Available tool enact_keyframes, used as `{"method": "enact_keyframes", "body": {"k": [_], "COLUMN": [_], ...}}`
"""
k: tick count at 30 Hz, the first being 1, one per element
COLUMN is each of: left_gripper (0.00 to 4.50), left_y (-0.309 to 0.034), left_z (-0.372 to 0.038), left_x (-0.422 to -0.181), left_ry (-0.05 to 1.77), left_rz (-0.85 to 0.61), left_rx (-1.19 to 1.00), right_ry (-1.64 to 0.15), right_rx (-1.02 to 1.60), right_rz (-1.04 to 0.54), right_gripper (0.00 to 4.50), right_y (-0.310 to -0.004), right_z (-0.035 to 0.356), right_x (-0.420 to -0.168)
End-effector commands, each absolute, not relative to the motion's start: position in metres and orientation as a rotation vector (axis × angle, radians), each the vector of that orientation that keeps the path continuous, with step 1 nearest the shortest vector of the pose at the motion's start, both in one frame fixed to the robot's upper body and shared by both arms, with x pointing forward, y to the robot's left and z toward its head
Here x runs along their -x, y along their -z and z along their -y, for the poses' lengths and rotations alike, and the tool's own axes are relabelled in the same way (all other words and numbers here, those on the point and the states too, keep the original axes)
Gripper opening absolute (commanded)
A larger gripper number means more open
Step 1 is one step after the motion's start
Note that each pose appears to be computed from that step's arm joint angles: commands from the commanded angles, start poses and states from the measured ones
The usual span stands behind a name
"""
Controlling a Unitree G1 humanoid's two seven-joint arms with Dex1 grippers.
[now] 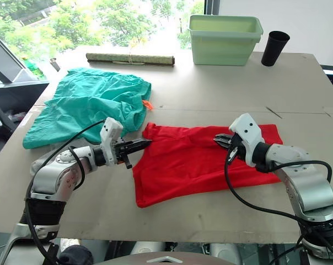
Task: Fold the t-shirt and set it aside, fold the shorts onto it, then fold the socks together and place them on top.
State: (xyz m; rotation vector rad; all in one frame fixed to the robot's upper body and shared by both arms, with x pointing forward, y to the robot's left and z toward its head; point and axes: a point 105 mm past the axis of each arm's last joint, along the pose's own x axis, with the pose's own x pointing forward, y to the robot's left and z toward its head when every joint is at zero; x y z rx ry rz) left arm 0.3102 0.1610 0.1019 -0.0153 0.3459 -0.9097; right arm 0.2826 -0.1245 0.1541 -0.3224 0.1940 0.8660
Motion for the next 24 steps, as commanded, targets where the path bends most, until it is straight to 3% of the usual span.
{"method": "enact_keyframes", "body": {"k": [1,9,12,16,24], "left_gripper": [0.18,0.18,1.01,2.92,2.92], "left_y": [-0.105,-0.111,-0.119,-0.12,-0.11], "left_z": [-0.158,-0.157,-0.16,-0.159,-0.155], "left_x": [-0.313,-0.31,-0.317,-0.313,-0.312], "left_ry": [0.921,0.965,0.94,0.961,0.953], "left_rz": [-0.356,-0.411,-0.376,-0.379,-0.41], "left_rx": [-0.028,0.007,0.004,-0.013,-0.019], "right_ry": [-0.9,-1.057,-1.07,-1.059,-1.044], "right_rx": [0.343,0.332,0.34,0.349,0.356], "right_rz": [-0.128,-0.077,-0.07,-0.076,-0.098], "right_gripper": [0.0,0.0,0.0,0.0,0.0], "right_y": [-0.167,-0.175,-0.175,-0.172,-0.166], "right_z": [0.118,0.1,0.099,0.1,0.103], "right_x": [-0.281,-0.257,-0.252,-0.251,-0.252]}}
